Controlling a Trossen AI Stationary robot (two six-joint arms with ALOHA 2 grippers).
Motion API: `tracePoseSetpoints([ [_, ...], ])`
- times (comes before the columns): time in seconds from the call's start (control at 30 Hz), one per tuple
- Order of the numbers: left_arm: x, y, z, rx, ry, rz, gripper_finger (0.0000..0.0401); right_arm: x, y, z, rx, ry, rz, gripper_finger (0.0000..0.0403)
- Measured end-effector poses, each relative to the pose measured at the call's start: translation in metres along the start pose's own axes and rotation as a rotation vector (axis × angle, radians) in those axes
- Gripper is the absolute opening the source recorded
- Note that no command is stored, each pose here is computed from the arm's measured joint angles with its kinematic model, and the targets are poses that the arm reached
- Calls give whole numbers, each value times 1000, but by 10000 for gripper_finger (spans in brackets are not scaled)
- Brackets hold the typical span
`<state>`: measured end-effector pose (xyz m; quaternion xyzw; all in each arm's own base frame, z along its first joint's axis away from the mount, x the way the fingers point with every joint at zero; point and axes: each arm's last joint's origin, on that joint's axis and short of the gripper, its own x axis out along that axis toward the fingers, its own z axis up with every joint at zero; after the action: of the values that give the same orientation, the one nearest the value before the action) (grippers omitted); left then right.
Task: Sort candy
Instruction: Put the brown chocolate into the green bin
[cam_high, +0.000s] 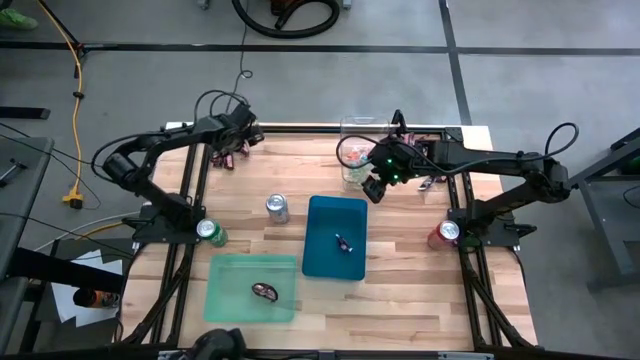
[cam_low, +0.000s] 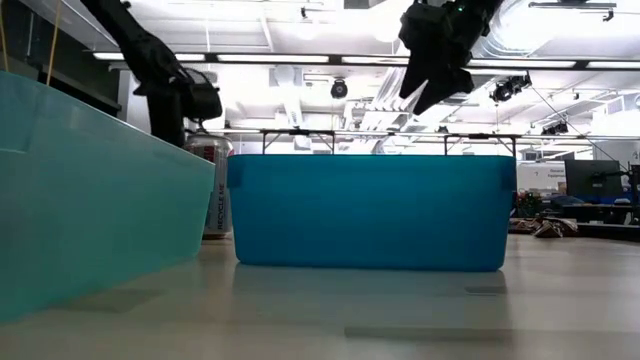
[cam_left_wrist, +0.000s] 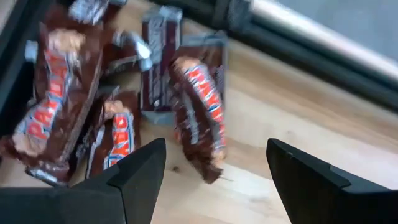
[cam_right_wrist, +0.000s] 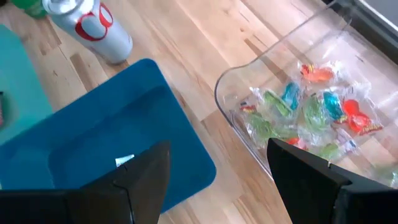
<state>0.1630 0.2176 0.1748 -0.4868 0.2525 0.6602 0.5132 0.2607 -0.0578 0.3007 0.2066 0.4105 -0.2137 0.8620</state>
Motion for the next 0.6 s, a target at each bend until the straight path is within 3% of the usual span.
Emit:
tracePoseSetpoints([
  [0.37,35,0,-4,-59,89,66,256,0,0,0,31,-5,2,262],
  [0.6,32,-2,-4,-50,93,58,164,0,0,0,34,-7,-2,262],
])
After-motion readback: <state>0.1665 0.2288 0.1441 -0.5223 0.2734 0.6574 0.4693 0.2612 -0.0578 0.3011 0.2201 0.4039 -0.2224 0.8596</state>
